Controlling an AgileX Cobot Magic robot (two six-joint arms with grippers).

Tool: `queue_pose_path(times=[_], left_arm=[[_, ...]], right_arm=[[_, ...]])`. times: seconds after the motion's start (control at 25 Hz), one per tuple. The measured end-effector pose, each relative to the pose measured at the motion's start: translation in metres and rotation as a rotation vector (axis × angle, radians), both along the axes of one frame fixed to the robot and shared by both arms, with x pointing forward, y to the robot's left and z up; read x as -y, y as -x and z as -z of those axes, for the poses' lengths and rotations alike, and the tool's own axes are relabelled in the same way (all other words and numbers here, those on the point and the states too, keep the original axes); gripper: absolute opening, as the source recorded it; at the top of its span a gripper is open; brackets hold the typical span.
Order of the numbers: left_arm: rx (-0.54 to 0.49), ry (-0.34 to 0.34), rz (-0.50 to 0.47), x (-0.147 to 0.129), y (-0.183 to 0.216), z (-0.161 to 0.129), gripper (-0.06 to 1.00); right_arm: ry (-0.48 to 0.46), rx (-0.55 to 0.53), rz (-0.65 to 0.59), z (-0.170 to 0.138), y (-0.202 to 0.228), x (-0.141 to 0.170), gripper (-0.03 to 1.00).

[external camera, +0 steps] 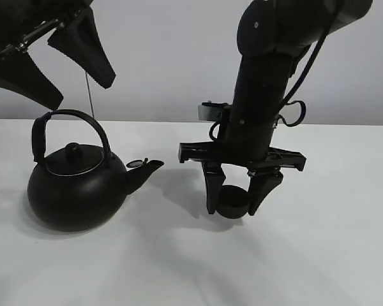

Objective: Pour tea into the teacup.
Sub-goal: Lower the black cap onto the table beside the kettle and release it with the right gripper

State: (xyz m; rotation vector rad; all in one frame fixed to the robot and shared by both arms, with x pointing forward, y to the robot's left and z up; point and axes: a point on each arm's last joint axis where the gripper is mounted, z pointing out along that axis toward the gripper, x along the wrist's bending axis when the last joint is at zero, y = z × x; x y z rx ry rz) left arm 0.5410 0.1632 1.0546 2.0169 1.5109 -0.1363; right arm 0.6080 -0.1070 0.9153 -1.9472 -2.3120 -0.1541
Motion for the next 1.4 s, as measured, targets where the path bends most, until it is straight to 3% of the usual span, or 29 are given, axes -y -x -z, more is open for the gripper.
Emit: queue_pose_path(times=[0.88,1.4], left_arm=[[0.001,0.000,0.000,0.000,0.000,0.000,0.57],[0.001,0.000,0.000,0.000,0.000,0.000,0.57]], right_arm=[[-0.038,0.006,0.028,0.009,-0.004,-0.005,0.40],[-0.017,0.019,-0.079,-0.005,-0.001,-0.026,0.40]])
